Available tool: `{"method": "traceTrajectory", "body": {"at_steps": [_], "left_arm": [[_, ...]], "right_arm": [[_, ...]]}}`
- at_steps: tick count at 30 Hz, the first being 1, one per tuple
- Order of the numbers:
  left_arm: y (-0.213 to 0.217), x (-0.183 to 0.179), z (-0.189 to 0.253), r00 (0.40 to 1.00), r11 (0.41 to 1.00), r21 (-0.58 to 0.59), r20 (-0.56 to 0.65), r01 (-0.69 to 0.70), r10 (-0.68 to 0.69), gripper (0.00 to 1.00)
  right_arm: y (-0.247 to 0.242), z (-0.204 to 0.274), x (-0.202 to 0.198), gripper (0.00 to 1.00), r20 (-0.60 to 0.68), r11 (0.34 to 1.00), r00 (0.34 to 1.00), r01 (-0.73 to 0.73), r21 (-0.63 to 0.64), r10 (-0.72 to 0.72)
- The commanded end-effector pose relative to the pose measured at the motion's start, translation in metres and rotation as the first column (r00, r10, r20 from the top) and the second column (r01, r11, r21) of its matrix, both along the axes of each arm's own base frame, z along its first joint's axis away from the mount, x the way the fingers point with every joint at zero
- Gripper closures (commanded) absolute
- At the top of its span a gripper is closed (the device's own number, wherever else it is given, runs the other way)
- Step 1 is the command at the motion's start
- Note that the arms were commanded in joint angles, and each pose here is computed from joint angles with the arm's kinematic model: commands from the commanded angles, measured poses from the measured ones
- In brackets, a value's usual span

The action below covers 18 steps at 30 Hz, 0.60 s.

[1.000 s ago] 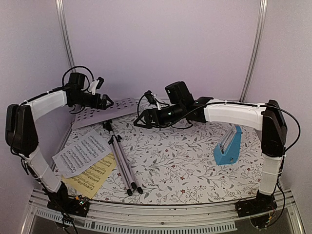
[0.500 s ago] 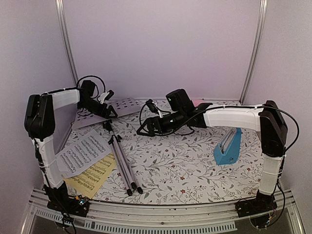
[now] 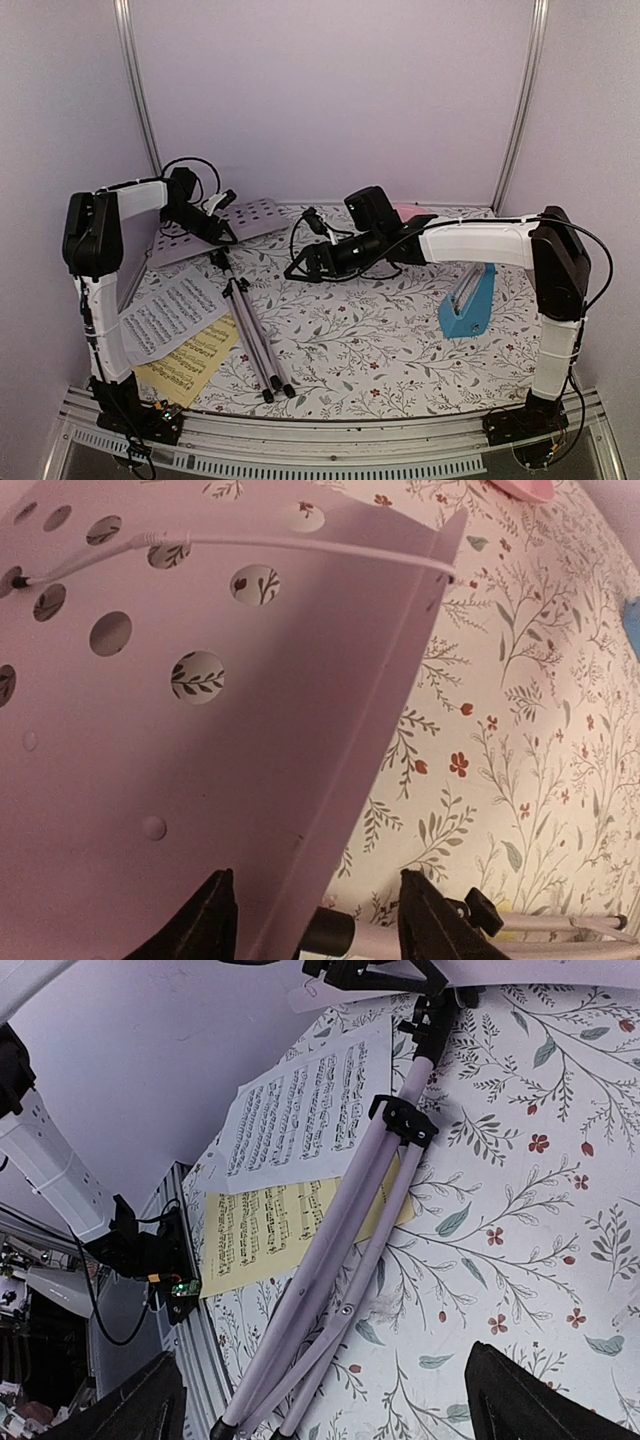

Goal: Set up the instrument practice props

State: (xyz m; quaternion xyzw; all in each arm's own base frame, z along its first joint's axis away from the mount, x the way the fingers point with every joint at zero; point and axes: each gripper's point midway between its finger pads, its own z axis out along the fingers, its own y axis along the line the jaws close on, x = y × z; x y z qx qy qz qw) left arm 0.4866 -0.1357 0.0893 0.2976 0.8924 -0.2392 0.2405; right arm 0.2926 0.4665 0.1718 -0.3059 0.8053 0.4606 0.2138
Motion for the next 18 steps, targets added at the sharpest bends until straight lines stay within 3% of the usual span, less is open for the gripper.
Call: {"method": "traceTrajectory", "body": {"at_steps": [1,10,18], "left_arm": [[-0.007,-0.025,-0.004,0.996,0.999,-0.025,-0.078,0.03,-0.032,0.49],[0.004,-0.019,0.012,1.0,0.999,0.047,0.003,0.006,-0.006,0.76],[-0.006,-0.01,0.056,0.992,0.998,0.052,0.127,0.021,-0.028,0.97]], "right_arm": [[-0.003,0.02,0.004,0.01,0.025,0.998,1.0,-0.018,0.063,0.016],[0.004,0.02,0.003,0.01,-0.009,0.994,0.999,-0.044,0.103,0.045],[0.002,0.021,0.001,0.01,-0.022,0.993,0.999,-0.047,0.105,0.049]]}}
